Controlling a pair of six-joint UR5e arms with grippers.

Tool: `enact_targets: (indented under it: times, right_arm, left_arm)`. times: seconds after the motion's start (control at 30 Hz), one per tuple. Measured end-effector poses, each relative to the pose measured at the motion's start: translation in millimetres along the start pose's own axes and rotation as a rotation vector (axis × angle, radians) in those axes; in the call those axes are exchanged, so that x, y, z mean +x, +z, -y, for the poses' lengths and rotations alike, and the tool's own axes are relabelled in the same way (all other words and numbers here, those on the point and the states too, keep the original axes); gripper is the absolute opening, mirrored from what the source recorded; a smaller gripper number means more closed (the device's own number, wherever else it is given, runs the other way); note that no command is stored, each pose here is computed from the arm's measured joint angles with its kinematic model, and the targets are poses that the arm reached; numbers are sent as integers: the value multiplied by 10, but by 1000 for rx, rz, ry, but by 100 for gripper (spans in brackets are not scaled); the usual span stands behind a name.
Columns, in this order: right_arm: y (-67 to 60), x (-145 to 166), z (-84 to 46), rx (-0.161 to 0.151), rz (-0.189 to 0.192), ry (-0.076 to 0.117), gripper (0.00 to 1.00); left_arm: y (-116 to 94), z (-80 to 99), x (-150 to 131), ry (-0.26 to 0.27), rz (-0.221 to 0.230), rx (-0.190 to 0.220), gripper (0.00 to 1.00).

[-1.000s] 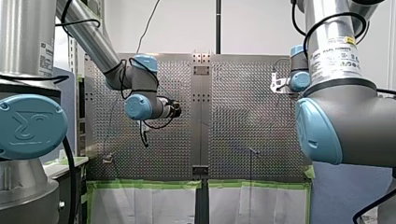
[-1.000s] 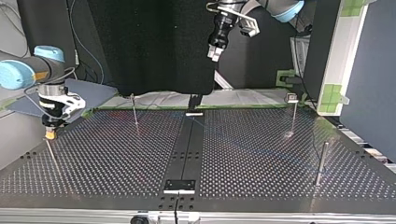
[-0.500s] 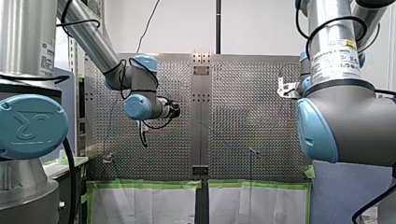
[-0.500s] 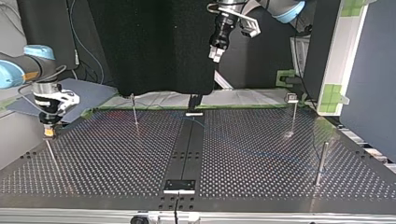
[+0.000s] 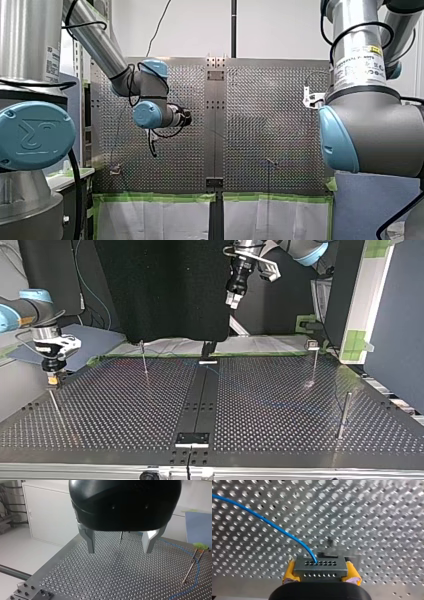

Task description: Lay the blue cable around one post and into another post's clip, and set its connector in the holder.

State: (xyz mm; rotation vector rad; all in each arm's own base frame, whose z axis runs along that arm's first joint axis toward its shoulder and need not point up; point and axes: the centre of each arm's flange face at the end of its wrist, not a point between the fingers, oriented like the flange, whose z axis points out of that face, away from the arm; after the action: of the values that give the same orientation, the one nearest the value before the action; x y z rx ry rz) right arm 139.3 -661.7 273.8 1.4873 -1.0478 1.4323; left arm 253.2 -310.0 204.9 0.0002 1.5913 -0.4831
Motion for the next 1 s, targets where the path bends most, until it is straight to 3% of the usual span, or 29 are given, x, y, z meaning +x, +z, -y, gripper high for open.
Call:
enact_targets:
  times: [0.3, 1.0]
  right_arm:
    - [12, -33, 9, 65, -1, 3, 0]
    - [33, 125, -149, 54, -14, 3, 0]
  left_arm:
    - [13, -23, -6, 0, 1, -7, 93]
    - [27, -47, -8, 2, -3, -10, 93]
